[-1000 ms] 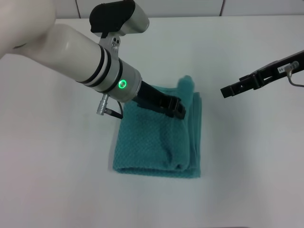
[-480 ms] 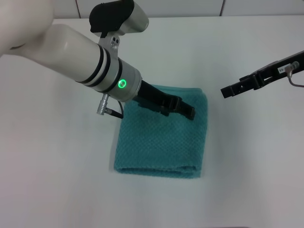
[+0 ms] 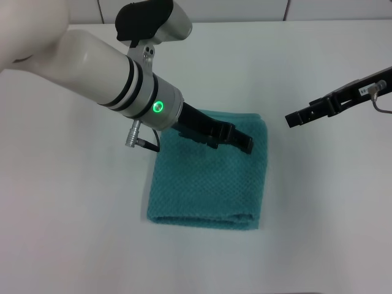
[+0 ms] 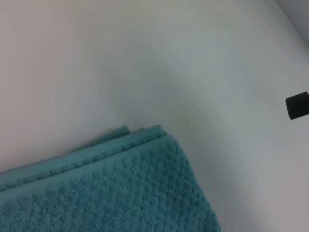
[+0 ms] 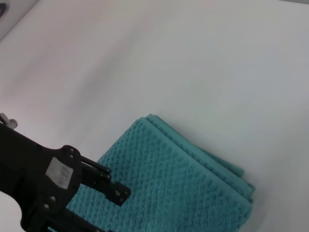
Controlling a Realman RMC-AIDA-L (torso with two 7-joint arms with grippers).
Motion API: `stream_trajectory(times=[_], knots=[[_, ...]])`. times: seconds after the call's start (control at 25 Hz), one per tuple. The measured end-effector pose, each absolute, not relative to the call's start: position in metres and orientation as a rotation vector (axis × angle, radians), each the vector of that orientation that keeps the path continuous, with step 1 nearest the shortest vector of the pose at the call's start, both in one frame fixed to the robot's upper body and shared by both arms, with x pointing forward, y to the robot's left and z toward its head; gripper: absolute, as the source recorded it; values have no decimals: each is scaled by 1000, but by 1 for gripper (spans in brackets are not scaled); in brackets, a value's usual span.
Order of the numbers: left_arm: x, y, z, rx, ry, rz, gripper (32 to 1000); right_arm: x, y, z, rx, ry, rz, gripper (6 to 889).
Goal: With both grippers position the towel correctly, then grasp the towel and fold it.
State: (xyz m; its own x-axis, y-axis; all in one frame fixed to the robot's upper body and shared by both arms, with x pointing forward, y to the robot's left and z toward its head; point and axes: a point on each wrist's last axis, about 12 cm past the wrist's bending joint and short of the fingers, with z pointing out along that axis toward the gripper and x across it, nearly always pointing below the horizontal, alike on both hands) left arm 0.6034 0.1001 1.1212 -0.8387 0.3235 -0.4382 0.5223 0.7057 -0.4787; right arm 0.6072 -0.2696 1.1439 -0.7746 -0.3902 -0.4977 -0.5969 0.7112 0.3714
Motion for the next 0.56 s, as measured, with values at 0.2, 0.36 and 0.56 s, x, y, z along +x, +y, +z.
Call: stream_trajectory(times=[0.2, 0.36, 0.56], knots=[[604, 100, 1122, 663, 2592, -870, 813, 607, -270, 1144, -765, 2534, 742, 866], [605, 101, 1123, 654, 2590, -873, 813, 607, -270, 1144, -765, 2534, 742, 866], [605, 102, 1123, 650, 2590, -872, 813, 607, -270, 1143, -764, 2535, 742, 866]])
